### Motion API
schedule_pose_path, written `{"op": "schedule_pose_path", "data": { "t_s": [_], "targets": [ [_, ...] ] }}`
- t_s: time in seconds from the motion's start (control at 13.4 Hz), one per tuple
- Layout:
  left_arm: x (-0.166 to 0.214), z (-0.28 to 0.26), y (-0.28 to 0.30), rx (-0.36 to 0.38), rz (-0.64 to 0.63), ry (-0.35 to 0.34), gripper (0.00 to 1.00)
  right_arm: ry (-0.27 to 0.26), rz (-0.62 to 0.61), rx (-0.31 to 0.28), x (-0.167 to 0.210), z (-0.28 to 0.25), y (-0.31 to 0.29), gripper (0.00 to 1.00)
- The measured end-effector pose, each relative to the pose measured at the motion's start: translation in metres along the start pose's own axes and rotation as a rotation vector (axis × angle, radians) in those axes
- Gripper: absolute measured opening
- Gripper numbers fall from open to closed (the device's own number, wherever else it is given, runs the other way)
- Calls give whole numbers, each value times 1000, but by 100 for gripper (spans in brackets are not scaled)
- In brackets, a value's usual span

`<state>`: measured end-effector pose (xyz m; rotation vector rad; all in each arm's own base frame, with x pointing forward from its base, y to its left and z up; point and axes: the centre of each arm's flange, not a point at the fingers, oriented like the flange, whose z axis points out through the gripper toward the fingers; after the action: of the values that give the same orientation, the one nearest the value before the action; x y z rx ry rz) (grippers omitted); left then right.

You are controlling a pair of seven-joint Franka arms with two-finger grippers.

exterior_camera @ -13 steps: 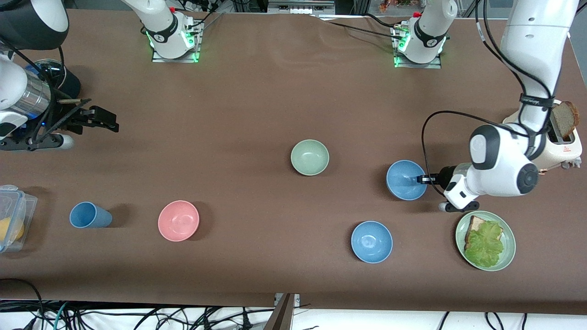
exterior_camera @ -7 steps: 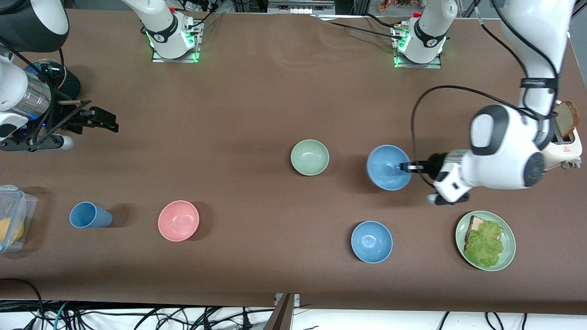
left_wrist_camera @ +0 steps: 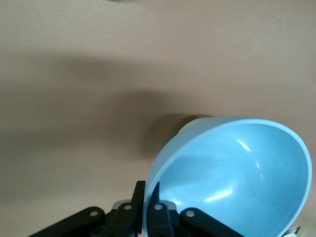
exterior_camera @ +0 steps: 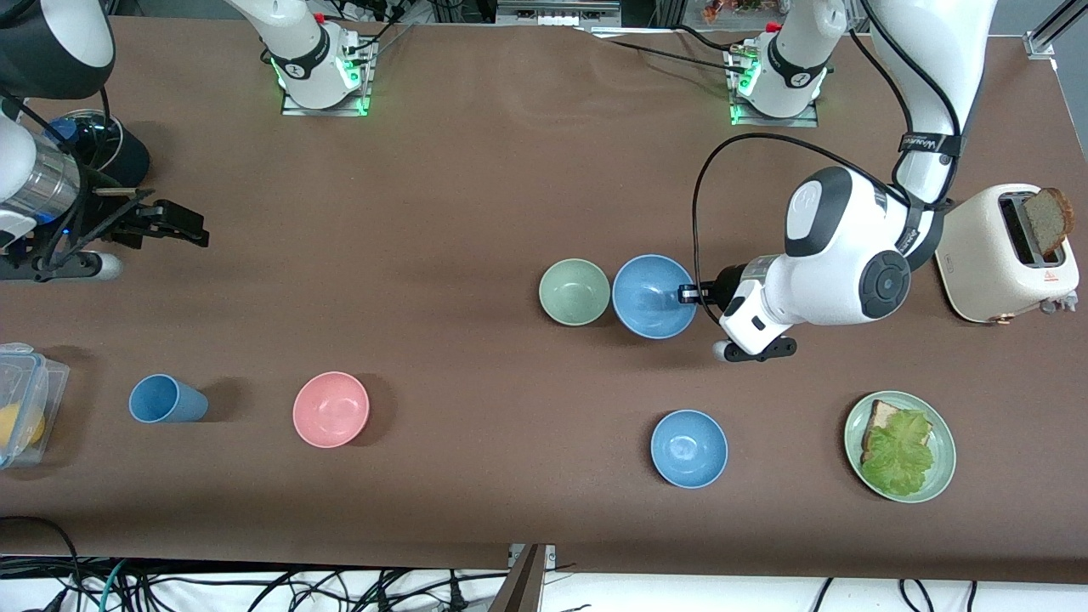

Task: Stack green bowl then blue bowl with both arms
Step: 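Lift the blue bowl with the left gripper and carry it over the green bowl, then lower the blue bowl into the green bowl and open the left gripper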

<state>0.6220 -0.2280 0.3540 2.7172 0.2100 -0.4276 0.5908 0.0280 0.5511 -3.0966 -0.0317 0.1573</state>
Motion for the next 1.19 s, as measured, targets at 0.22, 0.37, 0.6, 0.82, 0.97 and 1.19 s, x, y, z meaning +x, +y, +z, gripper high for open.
{"op": "schedule_pose_path", "data": {
  "t_s": [0.22,0.37,0.6,0.82,0.97,1.19],
  "targets": [
    [-1,31,25,-7,-8,36,5,-5,-21,-13,2,3,2,100],
    [6,57,31,-10,-16,58,5,-7,-64,-18,2,4,2,100],
    [-1,89,39,13,-22,16,5,-12,-103,-23,1,4,3,100],
    [-33,131,68,56,-1,-32,5,-12,-106,-23,1,4,3,100],
    [-47,150,75,77,7,-50,5,-13,-106,-23,1,4,3,100],
    [-45,162,65,79,-8,-27,5,-13,-106,-23,1,4,3,100]
  ]
}}
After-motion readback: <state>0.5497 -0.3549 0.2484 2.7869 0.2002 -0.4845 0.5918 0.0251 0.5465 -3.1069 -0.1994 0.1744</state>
